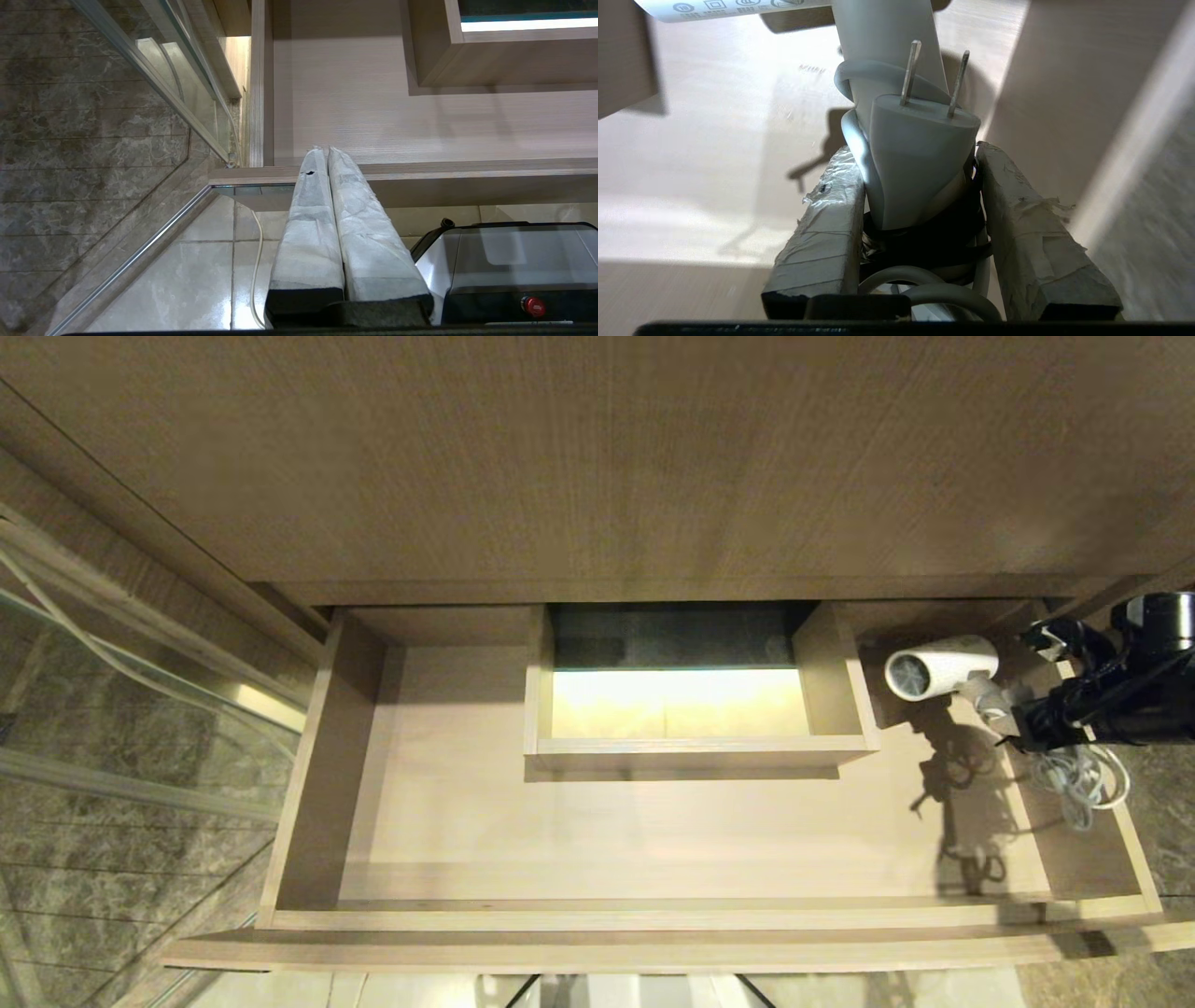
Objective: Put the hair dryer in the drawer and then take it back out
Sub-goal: Take the hairdryer out
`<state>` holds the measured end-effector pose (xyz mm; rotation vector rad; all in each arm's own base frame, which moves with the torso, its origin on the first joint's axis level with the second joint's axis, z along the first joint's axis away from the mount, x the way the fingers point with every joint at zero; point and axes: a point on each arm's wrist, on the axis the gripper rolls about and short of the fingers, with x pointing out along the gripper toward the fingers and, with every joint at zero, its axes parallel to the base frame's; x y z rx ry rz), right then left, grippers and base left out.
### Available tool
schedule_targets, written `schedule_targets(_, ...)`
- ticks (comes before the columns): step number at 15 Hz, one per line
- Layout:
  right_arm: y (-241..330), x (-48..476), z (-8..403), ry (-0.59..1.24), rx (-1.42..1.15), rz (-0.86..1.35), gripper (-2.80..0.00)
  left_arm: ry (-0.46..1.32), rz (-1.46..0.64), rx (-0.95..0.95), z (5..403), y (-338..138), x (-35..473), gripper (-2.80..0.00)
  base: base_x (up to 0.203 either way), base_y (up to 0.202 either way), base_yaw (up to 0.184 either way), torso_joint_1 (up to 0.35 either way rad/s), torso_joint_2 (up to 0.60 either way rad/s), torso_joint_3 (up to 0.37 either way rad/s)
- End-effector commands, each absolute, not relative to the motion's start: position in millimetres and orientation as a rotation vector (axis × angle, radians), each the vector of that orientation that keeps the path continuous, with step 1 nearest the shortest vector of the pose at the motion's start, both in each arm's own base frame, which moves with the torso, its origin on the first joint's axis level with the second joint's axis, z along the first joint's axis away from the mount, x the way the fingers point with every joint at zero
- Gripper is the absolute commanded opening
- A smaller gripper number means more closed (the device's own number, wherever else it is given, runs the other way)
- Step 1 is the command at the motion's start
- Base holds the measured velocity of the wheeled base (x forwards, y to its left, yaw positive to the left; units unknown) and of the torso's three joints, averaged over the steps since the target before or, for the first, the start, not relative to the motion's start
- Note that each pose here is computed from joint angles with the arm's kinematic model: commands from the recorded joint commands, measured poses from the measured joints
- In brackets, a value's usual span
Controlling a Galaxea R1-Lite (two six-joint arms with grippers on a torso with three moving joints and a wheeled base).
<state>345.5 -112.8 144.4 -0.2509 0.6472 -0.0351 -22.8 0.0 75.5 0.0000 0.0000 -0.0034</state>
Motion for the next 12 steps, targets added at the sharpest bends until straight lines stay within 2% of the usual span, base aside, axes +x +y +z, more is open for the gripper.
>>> schedule_targets(1, -103.4, 314.2, 170.2, 0.597, -0.269, -0.048, -2.80, 0.002, -0.003, 0.000, 75.1, 0.0, -22.7, -2.80, 0.000, 0.000, 0.000, 0.000, 0.00, 0.000)
schedule_targets(12, -56.0, 176.8, 211.4, 0.444, -0.331, -0.081, -2.80, 0.002, -0.003, 0.000, 75.1, 0.0, -22.7, -2.80, 0.000, 0.000, 0.000, 0.000, 0.00, 0.000)
